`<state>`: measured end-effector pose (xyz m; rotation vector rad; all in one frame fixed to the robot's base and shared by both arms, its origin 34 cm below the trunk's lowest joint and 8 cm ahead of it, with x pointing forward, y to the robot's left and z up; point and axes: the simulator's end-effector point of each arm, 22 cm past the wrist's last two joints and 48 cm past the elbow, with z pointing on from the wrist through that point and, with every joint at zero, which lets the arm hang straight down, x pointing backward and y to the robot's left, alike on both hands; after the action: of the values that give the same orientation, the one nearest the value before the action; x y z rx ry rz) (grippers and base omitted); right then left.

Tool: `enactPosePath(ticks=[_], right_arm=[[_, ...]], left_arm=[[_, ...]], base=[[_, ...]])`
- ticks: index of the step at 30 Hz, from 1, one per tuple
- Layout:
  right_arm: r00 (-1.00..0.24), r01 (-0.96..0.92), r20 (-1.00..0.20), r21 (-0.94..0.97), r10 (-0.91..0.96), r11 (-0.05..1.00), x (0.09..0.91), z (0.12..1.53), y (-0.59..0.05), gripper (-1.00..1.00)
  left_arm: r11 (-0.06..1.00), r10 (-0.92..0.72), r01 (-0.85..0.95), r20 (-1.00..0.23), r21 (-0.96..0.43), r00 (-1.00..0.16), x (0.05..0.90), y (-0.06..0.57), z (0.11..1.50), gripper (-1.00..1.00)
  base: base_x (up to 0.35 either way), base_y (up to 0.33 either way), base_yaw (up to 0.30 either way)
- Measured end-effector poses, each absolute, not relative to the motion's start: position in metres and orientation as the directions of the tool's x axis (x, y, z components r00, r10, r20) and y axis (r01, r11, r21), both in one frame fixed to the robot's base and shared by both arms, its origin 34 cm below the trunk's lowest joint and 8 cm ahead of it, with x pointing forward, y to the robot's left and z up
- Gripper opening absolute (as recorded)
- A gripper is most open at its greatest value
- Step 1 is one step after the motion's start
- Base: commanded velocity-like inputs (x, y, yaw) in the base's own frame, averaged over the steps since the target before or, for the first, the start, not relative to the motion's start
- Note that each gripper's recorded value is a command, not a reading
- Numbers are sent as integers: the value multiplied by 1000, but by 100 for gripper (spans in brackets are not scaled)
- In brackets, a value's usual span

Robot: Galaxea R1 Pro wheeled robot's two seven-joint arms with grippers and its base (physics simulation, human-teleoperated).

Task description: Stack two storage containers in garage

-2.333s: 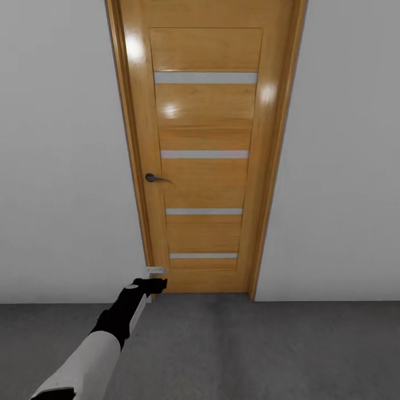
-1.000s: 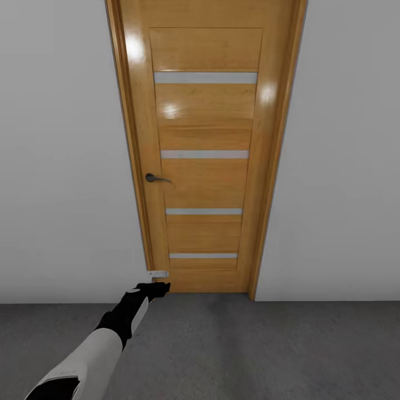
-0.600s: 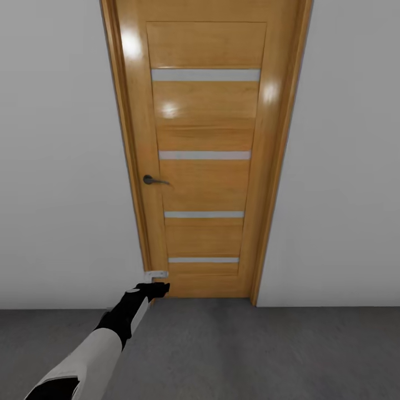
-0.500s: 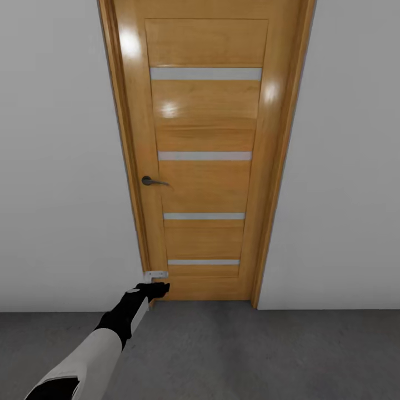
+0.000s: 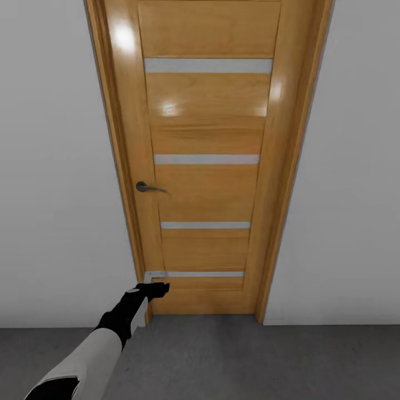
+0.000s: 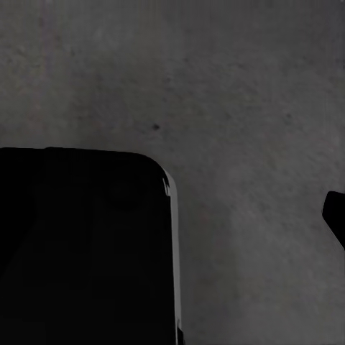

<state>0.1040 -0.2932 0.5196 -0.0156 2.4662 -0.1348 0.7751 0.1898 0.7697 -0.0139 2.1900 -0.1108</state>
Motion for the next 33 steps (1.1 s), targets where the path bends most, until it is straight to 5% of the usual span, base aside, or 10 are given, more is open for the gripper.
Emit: enactPosePath(ticks=[15,33], right_arm=[[-783,24,-620,-102,-45,995,104,520,-294,100],[-783,24,-621,-102,-45,994,104,520,-294,100]], left_arm=[[996,-51,32,-812,-86,-582,775,189,770,100],[996,-51,30,-814,-84,-579,776,189,771,100]], base=[[276,157,0],[107,-22,0]])
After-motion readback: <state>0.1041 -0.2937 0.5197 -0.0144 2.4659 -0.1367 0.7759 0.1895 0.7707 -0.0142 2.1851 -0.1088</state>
